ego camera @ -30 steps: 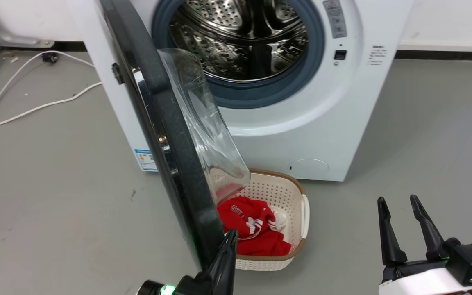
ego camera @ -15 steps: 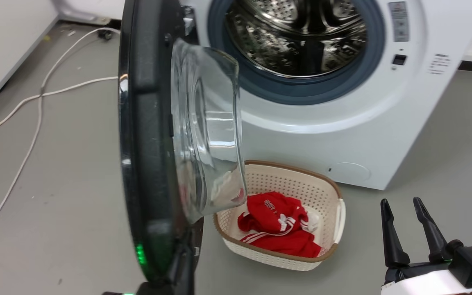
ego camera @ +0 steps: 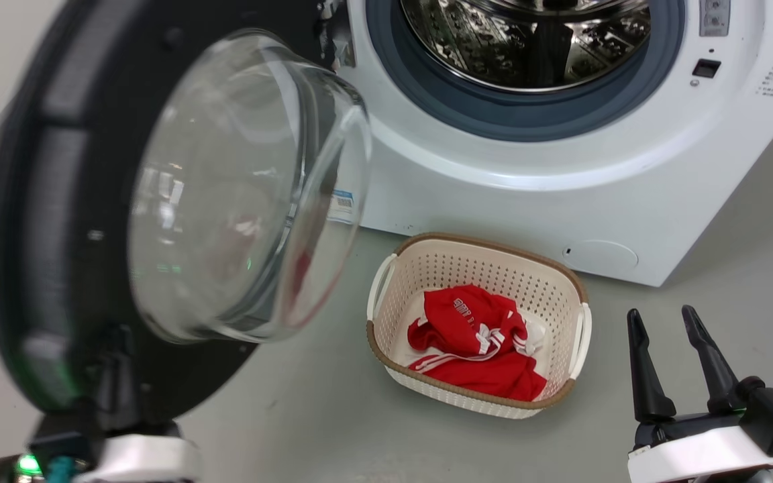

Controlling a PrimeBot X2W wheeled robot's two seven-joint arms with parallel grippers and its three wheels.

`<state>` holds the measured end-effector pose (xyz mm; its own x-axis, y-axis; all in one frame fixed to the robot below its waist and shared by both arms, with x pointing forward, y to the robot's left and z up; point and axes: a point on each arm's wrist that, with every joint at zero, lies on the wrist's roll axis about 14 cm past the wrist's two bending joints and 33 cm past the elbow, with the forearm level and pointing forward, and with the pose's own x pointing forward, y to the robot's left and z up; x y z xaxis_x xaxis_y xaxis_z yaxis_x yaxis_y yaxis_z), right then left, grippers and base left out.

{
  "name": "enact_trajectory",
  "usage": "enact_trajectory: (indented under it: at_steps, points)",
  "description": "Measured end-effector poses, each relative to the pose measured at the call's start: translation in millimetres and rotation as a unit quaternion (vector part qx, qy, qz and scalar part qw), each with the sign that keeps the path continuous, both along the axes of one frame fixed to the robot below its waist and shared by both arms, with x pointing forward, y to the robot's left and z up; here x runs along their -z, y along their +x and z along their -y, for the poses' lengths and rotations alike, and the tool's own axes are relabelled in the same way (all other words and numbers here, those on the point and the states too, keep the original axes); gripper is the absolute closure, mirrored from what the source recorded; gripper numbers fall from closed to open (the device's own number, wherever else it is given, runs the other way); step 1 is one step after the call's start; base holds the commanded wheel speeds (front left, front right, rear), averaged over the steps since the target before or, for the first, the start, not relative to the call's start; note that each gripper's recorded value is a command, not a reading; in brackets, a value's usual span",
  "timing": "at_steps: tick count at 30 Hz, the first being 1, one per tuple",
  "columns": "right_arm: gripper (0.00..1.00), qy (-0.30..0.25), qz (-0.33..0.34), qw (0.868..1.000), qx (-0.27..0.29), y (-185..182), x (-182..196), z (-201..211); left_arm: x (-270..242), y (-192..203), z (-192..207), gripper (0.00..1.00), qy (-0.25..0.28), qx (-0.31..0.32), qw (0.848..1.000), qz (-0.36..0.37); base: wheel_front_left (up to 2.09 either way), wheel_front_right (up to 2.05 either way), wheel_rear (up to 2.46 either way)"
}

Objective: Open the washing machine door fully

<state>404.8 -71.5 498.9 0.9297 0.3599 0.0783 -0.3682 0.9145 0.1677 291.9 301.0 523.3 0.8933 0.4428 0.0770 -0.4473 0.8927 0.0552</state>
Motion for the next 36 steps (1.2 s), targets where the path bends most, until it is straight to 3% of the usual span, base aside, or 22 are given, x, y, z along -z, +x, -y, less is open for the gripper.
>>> enact_trajectory:
  at_steps: [17, 27, 36]
  points:
    - [0.0, -0.02, -0.022, 0.999, 0.031, 14.3, 19.0, 26.4, 1.7, 17.6, -131.0, 1.0, 0.012, -0.117, 0.993, -0.015, 0.0, 0.0, 0.0]
    - [0.0, -0.022, -0.024, 0.999, 0.04, 14.2, 20.1, 31.9, 10.3, 23.3, -152.0, 1.0, 0.007, -0.131, 0.991, -0.028, 0.0, 0.0, 0.0]
    - [0.0, -0.017, -0.012, 0.998, 0.055, 5.8, 10.0, 39.6, 19.6, -2.7, -123.0, 1.0, -0.014, -0.135, 0.991, -0.01, 0.0, 0.0, 0.0]
